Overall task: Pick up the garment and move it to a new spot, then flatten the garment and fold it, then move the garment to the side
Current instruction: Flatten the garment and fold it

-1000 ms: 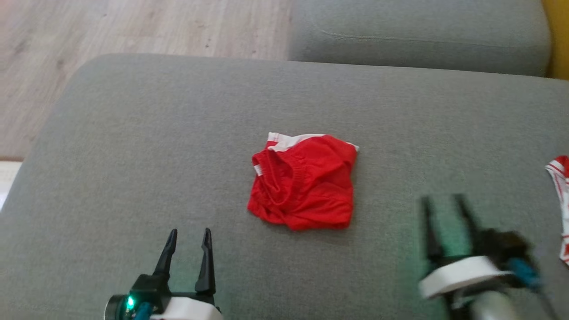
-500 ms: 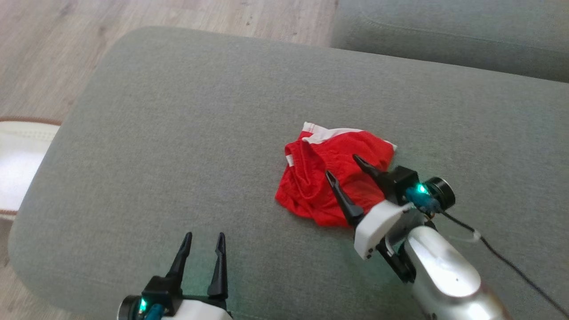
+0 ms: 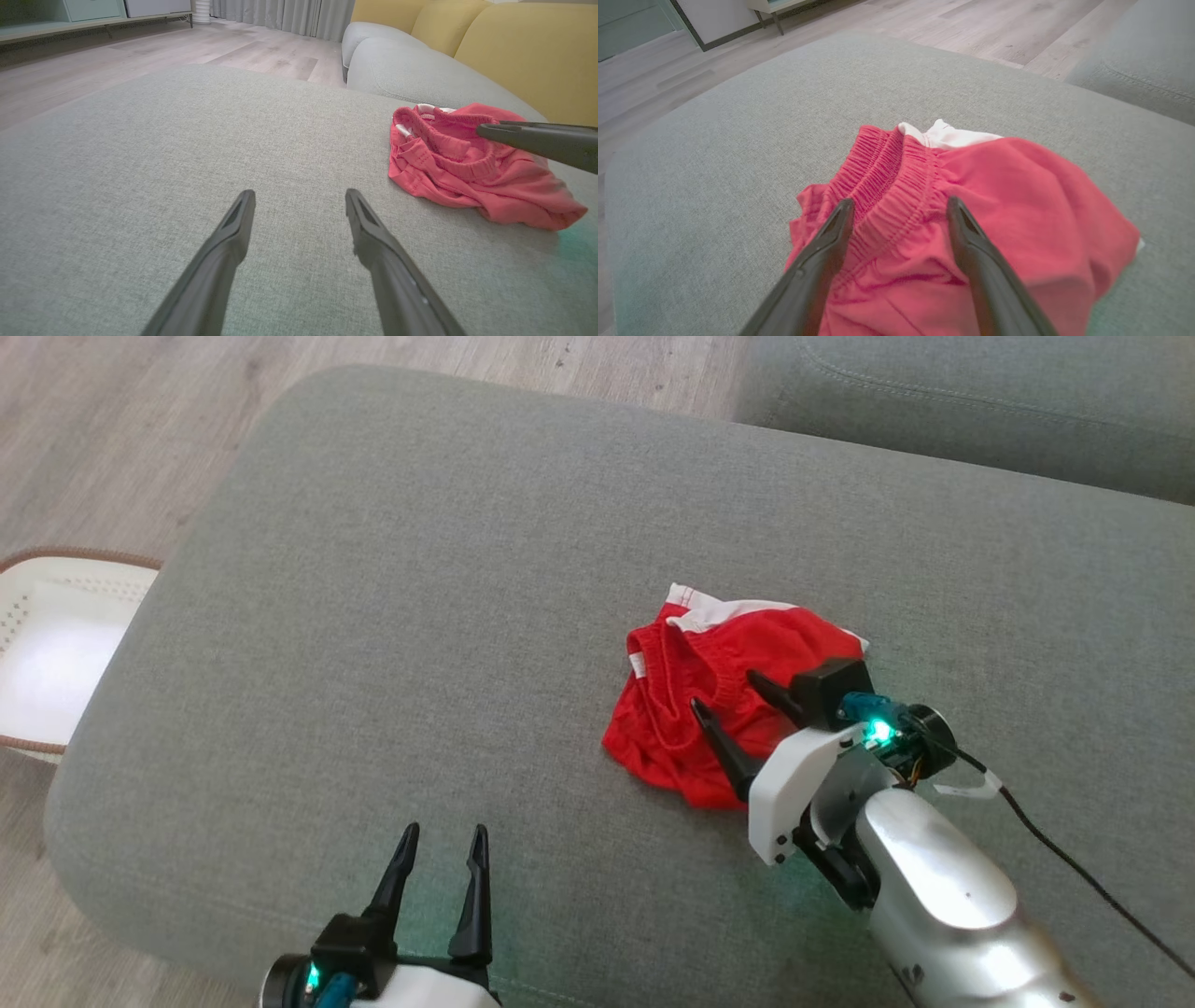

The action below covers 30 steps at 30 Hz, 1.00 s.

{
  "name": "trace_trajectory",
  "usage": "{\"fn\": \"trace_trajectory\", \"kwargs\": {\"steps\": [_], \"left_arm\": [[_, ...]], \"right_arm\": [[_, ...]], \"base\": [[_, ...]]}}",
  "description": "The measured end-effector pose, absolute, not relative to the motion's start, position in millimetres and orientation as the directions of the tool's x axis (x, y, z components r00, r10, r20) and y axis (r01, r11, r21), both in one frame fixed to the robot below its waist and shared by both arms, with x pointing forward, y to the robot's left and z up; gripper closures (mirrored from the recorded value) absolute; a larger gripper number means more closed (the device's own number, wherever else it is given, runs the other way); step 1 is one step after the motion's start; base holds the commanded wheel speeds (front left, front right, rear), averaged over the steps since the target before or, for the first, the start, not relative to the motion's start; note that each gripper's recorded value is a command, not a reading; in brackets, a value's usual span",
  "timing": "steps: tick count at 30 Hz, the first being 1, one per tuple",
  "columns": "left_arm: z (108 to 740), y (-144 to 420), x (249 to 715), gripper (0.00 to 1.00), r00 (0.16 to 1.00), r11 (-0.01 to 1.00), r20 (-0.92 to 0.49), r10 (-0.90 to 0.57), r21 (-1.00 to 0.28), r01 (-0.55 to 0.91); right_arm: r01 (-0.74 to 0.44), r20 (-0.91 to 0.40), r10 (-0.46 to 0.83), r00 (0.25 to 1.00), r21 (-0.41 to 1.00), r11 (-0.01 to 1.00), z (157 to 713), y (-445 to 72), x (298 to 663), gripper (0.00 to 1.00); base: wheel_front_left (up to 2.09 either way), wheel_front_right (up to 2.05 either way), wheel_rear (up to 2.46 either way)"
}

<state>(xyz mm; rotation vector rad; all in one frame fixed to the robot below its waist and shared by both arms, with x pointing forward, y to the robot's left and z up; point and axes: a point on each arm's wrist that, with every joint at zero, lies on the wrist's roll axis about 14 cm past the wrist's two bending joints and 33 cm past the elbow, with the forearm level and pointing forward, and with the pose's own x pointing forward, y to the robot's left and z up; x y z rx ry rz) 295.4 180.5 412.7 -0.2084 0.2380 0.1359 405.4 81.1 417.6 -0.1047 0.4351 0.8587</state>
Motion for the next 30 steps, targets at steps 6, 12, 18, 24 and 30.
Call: {"fn": "trace_trajectory", "kwargs": {"steps": [6,12,18,24,30], "left_arm": [[412.2,180.3,294.8,0.0,0.962,0.969,-0.249,0.109,-0.188,-0.159],[411.9,181.7,293.9,0.0,0.961,0.969,-0.251,0.115,-0.187,-0.164],[411.0,183.6,290.2,0.0,0.959,0.967,-0.256,0.124,-0.185,-0.175],[409.0,185.9,283.8,0.0,0.954,0.965,-0.265,0.137,-0.184,-0.189],[405.8,187.2,281.0,0.0,0.948,0.962,-0.283,0.146,-0.183,-0.203]], "right_arm": [[-0.747,-0.42,0.706,0.569,0.095,0.658,415.2,80.7,405.6,0.79],[-0.74,-0.395,0.714,0.578,0.115,0.662,417.3,82.3,406.6,1.0],[-0.747,-0.325,0.746,0.582,0.149,0.648,428.7,94.4,409.2,1.0],[-0.775,-0.295,0.778,0.555,0.157,0.613,430.1,111.6,408.2,1.0],[-0.8,-0.344,0.789,0.509,0.149,0.582,406.3,123.1,405.8,0.51]], "base": [[0.0,0.0,0.0],[0.0,0.0,0.0],[0.0,0.0,0.0],[0.0,0.0,0.0],[0.0,0.0,0.0]]}}
